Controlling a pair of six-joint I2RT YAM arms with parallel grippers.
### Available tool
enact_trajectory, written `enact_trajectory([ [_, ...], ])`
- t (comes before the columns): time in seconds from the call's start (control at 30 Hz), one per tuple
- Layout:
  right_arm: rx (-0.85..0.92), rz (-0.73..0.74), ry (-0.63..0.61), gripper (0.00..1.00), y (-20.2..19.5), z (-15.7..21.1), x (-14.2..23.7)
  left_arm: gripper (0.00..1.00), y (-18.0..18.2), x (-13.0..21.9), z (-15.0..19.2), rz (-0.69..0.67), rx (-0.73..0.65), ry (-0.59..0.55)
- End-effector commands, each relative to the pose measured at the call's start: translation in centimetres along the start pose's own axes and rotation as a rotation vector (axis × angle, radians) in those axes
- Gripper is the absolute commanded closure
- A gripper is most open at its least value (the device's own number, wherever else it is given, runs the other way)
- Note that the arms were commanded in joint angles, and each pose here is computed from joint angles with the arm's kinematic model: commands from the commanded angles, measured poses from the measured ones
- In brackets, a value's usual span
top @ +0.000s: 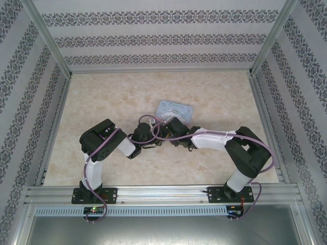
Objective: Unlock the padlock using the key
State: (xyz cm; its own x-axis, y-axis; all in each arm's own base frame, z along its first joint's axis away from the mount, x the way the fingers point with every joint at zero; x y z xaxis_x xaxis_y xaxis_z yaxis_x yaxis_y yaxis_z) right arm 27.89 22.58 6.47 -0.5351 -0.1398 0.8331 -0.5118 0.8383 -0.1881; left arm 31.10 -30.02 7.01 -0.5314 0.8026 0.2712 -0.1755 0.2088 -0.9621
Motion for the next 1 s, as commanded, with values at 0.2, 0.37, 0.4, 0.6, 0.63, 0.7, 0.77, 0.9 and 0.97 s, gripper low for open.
enact_trajectory([
  [0.2, -0.007, 0.018, 0.000, 0.94, -1.2, -1.3, -0.6, 1.00, -1.2, 0.4, 0.6, 0.034, -0.021, 0.034],
  [0.37, -0.051, -0.077, -0.024, 1.00, -0.8, -2.0, 0.1, 1.00, -1.2, 0.3, 0.6, 0.035, -0.023, 0.033],
  [0.4, -0.068, -0.110, -0.028, 1.00, -0.7, -2.0, 0.3, 1.00, -1.2, 0.3, 0.5, 0.035, -0.023, 0.031],
  [0.6, -0.326, -0.506, -0.097, 0.78, -0.5, -2.7, 3.1, 1.00, -0.7, 0.3, 0.5, 0.014, -0.031, 0.025],
  [0.63, -0.366, -0.518, -0.112, 0.67, -0.9, -2.6, 3.6, 1.00, -0.5, 0.3, 0.4, 0.010, -0.031, 0.021],
  [0.7, -0.426, -0.530, -0.134, 0.55, -1.5, -2.3, 4.6, 1.00, -0.3, 0.3, 0.4, 0.003, -0.038, 0.020],
  [0.77, -0.488, -0.529, -0.147, 0.49, -1.8, -1.9, 5.3, 1.00, 0.2, 0.4, 0.4, -0.017, -0.044, 0.020],
  [0.9, -0.591, -0.529, -0.161, 0.44, -2.1, -1.2, 6.1, 1.00, 1.0, 0.4, 0.4, -0.054, -0.068, 0.024],
  [0.97, -0.643, -0.534, -0.158, 0.43, -2.0, -0.8, 5.9, 1.00, 1.4, 0.5, 0.5, -0.073, -0.082, 0.028],
])
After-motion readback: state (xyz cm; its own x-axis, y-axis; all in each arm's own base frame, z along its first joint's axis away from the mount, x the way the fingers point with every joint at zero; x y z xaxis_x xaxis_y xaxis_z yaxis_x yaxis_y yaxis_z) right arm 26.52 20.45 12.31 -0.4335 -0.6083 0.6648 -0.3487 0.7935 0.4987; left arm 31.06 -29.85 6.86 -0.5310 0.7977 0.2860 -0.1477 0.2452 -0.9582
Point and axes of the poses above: each hand's point on the last joint's axis, 136 mm out from that joint toward the fingers, its own x axis back along the fingers, its own y axis along the line the jaws close on, z = x × y, the point moved 4 cm from there along x, back along the fingers, and after that the axes turned 3 degrees about -x, right-handed, at the moved point
